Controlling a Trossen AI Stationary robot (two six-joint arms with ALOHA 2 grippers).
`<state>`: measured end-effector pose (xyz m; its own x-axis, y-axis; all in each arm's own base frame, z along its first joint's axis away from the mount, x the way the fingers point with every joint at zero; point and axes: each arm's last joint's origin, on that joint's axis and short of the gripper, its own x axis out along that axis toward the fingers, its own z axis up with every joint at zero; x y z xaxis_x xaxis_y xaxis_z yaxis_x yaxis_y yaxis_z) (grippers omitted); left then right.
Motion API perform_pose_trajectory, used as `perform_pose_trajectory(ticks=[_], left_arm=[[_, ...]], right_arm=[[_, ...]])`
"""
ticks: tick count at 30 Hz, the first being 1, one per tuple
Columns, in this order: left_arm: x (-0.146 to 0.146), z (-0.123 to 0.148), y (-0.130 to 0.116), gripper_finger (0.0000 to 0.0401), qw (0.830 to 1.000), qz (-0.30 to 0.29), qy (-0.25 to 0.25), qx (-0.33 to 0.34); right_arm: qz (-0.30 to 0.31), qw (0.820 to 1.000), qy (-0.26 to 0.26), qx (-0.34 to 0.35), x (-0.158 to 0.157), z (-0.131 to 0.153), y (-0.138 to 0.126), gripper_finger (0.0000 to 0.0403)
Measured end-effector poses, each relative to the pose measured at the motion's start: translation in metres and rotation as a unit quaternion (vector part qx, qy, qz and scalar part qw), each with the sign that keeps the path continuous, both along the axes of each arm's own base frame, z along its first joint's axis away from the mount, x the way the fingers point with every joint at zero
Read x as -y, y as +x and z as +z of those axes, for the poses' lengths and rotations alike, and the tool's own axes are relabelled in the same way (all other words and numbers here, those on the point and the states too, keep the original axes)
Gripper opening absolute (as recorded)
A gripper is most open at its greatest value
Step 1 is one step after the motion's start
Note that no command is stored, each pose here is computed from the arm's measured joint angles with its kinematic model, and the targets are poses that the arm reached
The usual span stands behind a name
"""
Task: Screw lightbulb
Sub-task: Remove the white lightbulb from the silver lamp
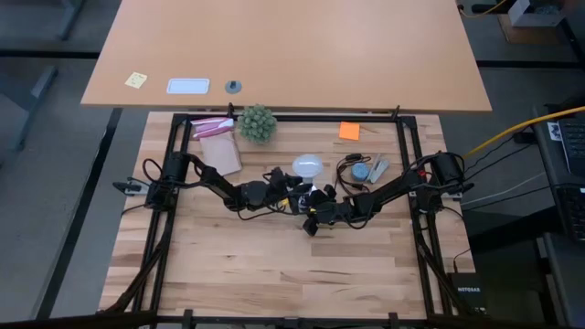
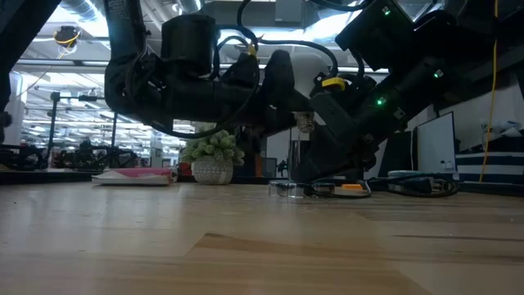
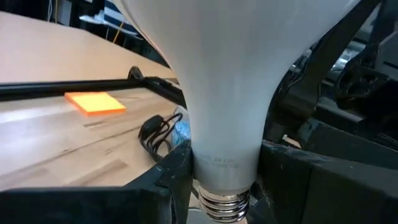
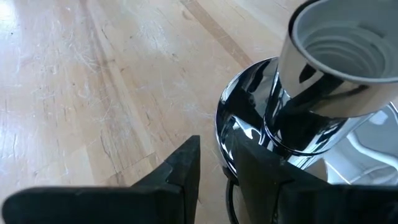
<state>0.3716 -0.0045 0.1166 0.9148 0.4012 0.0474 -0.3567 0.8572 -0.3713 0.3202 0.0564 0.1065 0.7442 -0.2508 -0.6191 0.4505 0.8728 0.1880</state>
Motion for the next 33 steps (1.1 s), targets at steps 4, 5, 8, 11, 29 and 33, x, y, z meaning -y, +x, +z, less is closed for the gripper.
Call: perform_pose_trajectory(ticks=[4,5,8,11,29,33], left_arm=[[-0.001,0.001,0.000,0.0138,1.000,0.009,0.009,-0.003],[-0.001,0.003,0.000,0.0138,1.000,0.012,0.009,-0.003],[-0.001,0.011,-0.001,0.0138,1.000,0.016,0.026,0.002],[-0.002,0.025,-0.002,0.0138,0.998,0.025,0.049,0.008],[0.013,0.058,-0.044,0.0138,0.964,0.074,-0.017,-0.253],[0.014,0.049,-0.051,0.0138,0.951,0.088,-0.056,-0.290]], right_arm=[[0.002,1.000,0.001,-0.001,0.000,0.000,0.000,0.0101],[0.004,1.000,0.003,-0.001,0.000,0.001,0.000,0.0101],[0.021,1.000,0.000,-0.007,-0.001,0.004,-0.002,0.0101],[0.031,0.999,-0.001,-0.018,0.000,0.010,-0.005,0.0101],[0.028,0.998,-0.016,-0.045,0.004,0.044,-0.025,0.0101],[0.028,0.998,-0.016,-0.045,0.004,0.044,-0.025,0.0101]])
